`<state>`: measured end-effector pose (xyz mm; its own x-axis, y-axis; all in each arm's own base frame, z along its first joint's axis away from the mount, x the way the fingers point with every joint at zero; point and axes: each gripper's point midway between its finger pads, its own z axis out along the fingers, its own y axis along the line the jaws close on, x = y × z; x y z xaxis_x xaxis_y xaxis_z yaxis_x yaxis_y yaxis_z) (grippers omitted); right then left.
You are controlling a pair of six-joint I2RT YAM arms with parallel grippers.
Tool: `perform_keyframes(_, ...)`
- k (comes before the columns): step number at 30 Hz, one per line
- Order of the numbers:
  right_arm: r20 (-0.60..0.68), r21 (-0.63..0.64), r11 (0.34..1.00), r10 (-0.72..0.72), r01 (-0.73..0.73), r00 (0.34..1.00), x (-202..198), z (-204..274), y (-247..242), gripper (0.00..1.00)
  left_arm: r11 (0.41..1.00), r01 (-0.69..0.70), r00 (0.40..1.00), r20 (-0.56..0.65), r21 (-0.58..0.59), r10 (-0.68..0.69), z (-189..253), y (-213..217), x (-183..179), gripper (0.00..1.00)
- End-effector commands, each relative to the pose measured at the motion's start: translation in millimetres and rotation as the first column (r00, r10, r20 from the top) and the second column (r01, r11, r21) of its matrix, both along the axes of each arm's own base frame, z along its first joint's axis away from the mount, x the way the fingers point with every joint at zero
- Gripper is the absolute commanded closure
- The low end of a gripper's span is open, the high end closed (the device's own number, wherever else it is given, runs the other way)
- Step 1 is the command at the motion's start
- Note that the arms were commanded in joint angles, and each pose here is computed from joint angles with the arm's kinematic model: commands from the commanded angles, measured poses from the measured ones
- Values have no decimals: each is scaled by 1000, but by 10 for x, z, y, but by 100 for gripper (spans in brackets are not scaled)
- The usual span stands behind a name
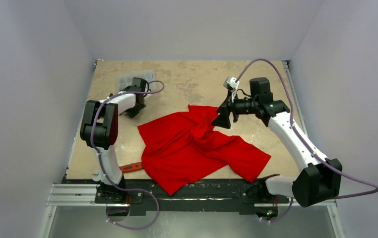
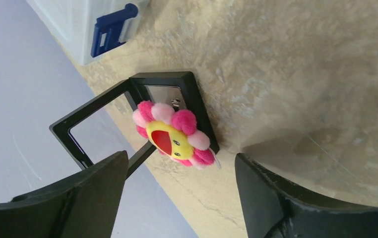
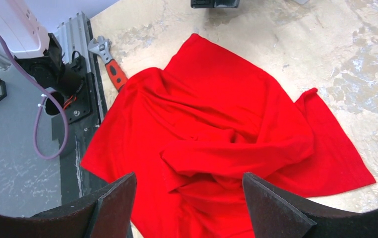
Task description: Remove the brooch from the garment
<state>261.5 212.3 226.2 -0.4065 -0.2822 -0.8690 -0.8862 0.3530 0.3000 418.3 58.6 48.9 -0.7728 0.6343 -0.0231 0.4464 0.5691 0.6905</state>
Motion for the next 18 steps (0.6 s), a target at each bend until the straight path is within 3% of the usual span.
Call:
perform_keyframes(1, 24, -11, 1000, -5, 6, 1000, -10, 12, -18, 18, 996, 13, 998, 60, -94, -8, 312, -157, 55, 16)
perform_keyframes(7, -5, -33, 998, -51, 51, 999, -1, -46, -78, 17, 980, 45, 998, 61, -195, -34, 472, -314, 8, 2)
perform_keyframes(11, -87, -51, 993, -106, 102, 990, 53, -111, -252, 16, 909, 94, 995, 67, -405, -73, 747, -681, -82, 0)
perform_keyframes(14, -136, -137, 977, -181, 162, 974, 167, -328, -432, 16, 765, 148, 988, 55, -626, -146, 993, -1195, -173, 0)
perform_keyframes(16, -186, -206, 959, -231, 192, 955, 219, -531, -545, 16, 614, 167, 981, 65, -771, -184, 1163, -1617, -236, 0)
perform_keyframes(18, -229, -296, 939, -248, 176, 941, 197, -746, -673, 17, 509, 199, 971, 98, -837, -217, 1272, -1938, -261, 0)
